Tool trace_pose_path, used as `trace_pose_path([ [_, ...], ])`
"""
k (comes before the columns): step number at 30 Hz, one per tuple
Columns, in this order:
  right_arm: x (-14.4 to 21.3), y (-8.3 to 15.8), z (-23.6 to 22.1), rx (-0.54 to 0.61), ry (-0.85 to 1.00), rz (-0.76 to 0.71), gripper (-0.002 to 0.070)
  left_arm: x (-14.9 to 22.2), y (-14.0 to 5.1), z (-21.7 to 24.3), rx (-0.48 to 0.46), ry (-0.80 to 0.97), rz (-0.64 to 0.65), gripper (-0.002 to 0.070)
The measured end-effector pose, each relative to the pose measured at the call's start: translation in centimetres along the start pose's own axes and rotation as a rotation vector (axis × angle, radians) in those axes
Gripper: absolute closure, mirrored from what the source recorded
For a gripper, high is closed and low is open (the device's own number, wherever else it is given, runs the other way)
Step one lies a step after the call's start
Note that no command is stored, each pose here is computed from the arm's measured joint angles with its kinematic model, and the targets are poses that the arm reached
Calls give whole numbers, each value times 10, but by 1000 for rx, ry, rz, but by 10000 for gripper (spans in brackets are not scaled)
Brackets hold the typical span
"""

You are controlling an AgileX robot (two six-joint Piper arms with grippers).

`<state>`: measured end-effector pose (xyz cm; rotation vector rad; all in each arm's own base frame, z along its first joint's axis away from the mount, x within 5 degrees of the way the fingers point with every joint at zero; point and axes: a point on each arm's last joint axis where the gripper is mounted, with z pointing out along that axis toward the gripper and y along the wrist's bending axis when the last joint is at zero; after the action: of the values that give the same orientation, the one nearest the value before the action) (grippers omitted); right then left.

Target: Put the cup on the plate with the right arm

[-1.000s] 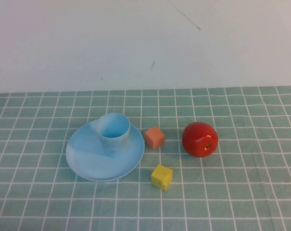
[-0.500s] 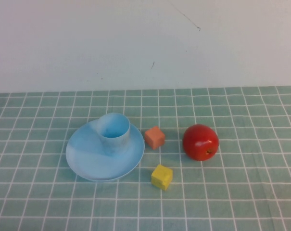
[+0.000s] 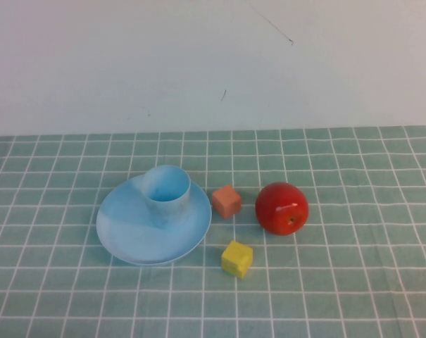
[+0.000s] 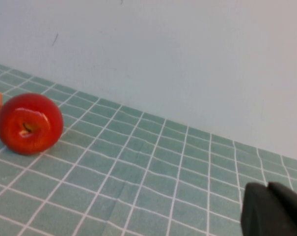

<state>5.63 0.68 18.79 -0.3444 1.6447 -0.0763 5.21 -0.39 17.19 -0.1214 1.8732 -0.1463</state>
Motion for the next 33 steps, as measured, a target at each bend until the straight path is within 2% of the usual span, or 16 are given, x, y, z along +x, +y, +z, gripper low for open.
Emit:
trace_pose_path([
  [17,0,-1,0,11,-1,3,678,0,0,0,0,0,0,678],
  [28,3,-9,-2,164,41,20,678,0,0,0,0,0,2,678],
  [33,3,-10,-2,183,46,24,678,0,0,0,0,0,2,678],
])
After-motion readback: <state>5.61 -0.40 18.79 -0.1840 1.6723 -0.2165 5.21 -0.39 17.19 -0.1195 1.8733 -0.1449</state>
